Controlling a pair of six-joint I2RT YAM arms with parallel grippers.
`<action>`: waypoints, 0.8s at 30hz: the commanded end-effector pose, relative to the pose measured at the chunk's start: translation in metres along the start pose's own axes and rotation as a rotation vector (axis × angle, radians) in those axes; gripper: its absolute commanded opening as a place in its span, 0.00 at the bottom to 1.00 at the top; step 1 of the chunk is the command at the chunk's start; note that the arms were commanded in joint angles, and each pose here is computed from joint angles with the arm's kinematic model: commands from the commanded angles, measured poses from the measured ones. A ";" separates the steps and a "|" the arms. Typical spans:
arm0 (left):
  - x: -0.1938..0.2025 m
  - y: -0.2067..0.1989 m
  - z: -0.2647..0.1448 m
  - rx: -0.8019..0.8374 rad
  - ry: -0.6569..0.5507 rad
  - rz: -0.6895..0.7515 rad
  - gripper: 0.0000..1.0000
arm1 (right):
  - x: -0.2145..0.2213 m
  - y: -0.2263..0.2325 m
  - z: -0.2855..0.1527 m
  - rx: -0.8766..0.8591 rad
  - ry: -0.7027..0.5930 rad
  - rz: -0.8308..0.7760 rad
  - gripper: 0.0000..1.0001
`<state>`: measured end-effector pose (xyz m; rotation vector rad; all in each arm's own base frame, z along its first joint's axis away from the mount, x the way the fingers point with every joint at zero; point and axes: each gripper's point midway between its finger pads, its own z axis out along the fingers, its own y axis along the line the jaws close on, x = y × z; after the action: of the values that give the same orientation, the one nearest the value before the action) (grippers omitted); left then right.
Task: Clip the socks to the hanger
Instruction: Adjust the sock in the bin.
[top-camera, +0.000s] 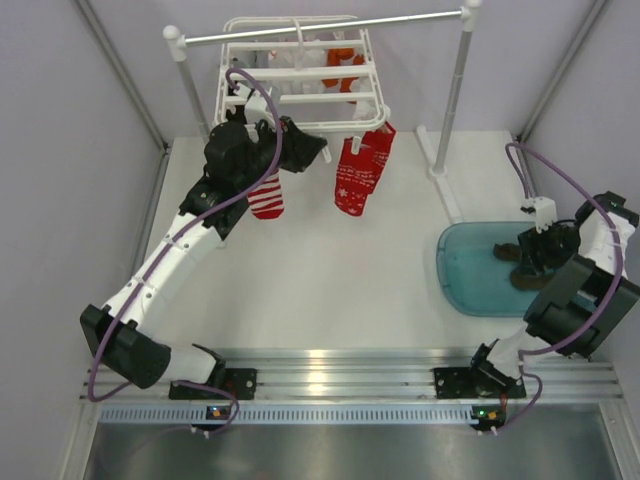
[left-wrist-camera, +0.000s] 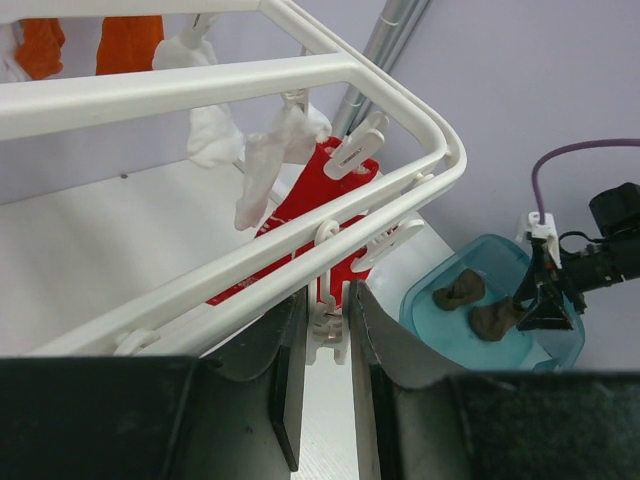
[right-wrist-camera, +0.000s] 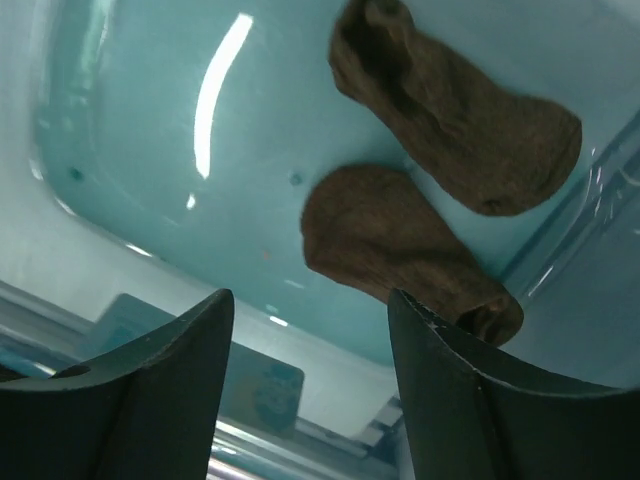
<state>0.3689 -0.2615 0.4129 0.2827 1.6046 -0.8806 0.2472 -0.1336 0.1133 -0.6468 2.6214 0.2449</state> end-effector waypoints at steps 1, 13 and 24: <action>-0.019 -0.008 -0.004 0.025 -0.054 0.028 0.00 | 0.027 -0.040 0.009 0.097 0.133 -0.025 0.61; -0.017 -0.003 -0.005 0.008 -0.054 0.039 0.00 | 0.054 -0.051 0.037 0.296 0.127 0.564 0.53; -0.019 -0.003 -0.008 0.005 -0.059 0.044 0.00 | 0.052 -0.049 0.066 0.292 0.047 0.723 0.34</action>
<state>0.3700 -0.2600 0.4127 0.2869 1.6023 -0.8692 0.2325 -0.1728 0.0243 0.3598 2.8318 0.0244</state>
